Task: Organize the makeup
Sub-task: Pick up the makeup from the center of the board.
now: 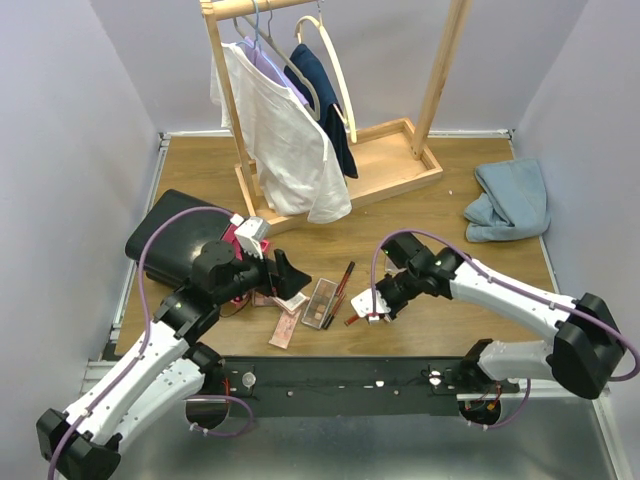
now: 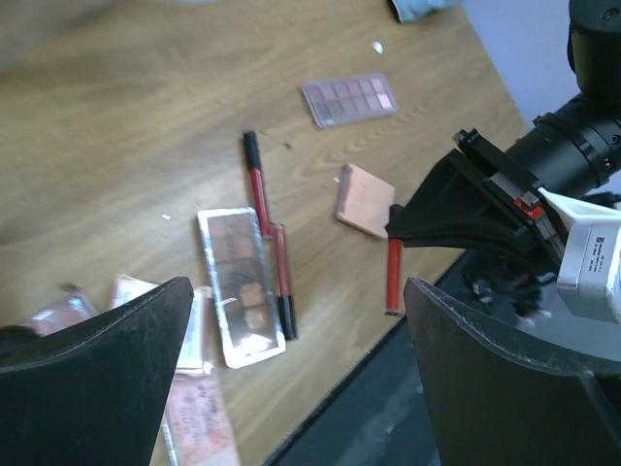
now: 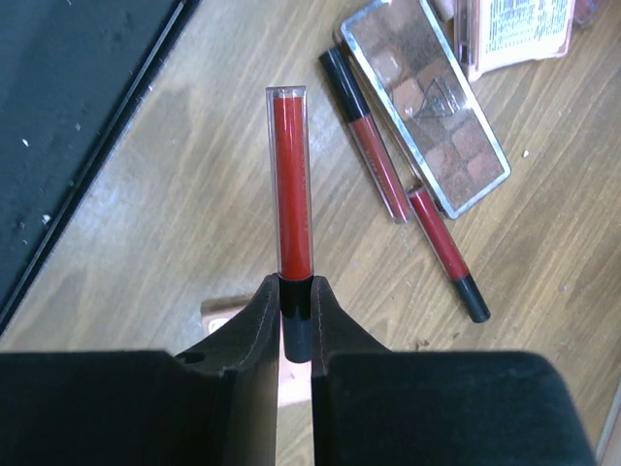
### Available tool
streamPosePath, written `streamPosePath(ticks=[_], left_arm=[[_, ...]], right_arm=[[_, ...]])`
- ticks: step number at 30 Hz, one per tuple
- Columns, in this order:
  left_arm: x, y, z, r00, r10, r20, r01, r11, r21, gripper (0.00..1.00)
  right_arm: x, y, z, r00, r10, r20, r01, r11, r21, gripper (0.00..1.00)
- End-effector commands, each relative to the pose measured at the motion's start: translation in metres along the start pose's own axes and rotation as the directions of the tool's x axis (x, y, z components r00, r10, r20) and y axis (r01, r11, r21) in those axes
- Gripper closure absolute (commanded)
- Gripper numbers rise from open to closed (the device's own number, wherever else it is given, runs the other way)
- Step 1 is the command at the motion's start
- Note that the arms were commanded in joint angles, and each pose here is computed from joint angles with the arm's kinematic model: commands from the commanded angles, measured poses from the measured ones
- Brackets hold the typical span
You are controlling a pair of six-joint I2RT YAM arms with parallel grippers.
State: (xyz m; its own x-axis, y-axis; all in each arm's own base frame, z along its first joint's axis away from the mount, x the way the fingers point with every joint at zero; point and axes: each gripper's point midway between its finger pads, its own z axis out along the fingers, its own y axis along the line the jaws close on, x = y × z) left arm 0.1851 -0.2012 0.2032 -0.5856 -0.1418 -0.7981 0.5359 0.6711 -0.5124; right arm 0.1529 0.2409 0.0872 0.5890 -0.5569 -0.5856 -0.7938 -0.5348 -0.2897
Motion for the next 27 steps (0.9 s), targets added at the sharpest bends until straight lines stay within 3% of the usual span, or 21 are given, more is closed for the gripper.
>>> streamPosePath(ticks=[1,10,19,23,27], left_arm=[[0.009,-0.033,0.007,0.986,-0.149,-0.067,0.158,0.974,0.160,0.01],[0.045,-0.064,0.031,0.971,-0.144,-0.190,0.179,0.966,0.185,0.01],[0.083,-0.067,0.060,0.936,-0.153,-0.317,0.205,0.969,0.140,0.06],[0.091,-0.074,0.070,0.924,-0.145,-0.353,0.211,0.965,0.158,0.13],[0.102,-0.078,0.077,0.904,-0.139,-0.405,0.218,0.964,0.154,0.26]], right_arm=[[-0.014,0.005,0.005,0.995,0.014,0.094,-0.016,1.000,0.024,0.93],[-0.009,0.008,0.009,0.996,0.016,0.087,-0.020,0.999,0.044,0.93],[-0.009,0.008,0.006,0.996,0.004,0.084,-0.010,0.997,0.074,0.93],[-0.008,0.008,0.006,0.997,0.002,0.080,-0.008,0.997,0.078,0.93],[-0.010,0.008,0.006,0.996,-0.001,0.090,-0.006,0.997,0.080,0.93]])
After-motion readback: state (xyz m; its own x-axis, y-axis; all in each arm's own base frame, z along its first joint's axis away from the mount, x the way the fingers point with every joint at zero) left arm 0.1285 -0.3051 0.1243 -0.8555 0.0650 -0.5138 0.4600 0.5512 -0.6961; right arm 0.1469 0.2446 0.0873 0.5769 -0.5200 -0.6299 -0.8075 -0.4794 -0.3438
